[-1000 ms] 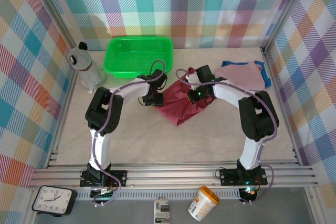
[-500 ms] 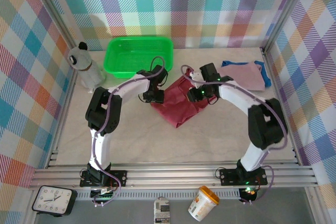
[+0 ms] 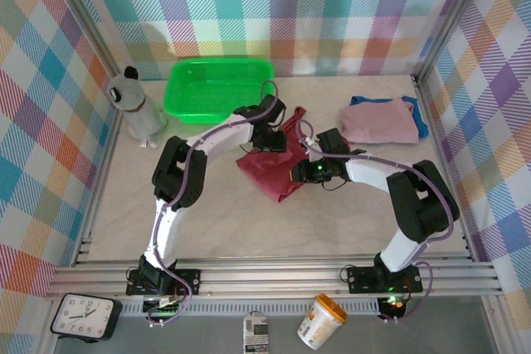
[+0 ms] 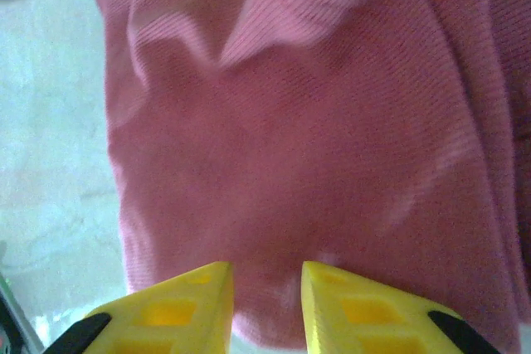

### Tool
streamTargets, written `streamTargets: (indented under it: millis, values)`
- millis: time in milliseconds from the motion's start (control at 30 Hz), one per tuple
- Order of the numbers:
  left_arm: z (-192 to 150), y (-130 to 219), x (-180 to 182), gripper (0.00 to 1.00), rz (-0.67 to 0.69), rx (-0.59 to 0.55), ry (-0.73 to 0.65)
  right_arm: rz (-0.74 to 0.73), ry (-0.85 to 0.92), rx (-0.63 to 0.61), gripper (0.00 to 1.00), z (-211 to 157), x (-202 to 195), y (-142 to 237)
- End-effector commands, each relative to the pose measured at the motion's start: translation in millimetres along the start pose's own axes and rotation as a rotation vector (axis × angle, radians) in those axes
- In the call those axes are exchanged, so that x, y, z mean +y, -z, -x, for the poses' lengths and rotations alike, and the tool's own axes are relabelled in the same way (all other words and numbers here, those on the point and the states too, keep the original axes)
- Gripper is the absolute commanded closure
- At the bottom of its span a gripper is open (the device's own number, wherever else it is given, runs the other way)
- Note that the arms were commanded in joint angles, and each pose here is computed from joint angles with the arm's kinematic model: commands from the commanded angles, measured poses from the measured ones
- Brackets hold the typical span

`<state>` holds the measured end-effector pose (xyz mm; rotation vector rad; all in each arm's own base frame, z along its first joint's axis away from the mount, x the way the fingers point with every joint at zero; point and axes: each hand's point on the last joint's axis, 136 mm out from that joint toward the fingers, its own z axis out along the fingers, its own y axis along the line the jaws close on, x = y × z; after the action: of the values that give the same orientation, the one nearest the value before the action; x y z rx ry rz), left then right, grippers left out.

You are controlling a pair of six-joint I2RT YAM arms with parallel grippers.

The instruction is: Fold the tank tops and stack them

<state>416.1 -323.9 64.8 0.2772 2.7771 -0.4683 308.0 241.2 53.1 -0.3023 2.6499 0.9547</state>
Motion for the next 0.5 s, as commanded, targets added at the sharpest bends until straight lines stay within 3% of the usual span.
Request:
streamTargets:
  millis: [0, 133, 367, 467]
  values:
    - [19.6, -12.1, -15.2, 0.7, -0.05, -0.056, -0.013, -0.015, -0.011, -0.038, 0.73, 8.0, -4.4, -4.8]
    - [28.1, -25.2, -8.5, 0.71, -0.005, -0.074, -0.025, -0.082, -0.049, 0.007, 0.75, -15.2, -24.7, -8.9]
    - [35.5, -33.6, 26.6, 0.71, 0.202, -0.086, -0.019, -0.169, -0.102, 0.066, 0.77, -38.3, -48.7, -6.0]
    - [36.0, -31.1, 14.4, 0.68, 0.142, -0.081, -0.018, -0.16, -0.104, 0.062, 0.77, -38.3, -48.8, -2.6]
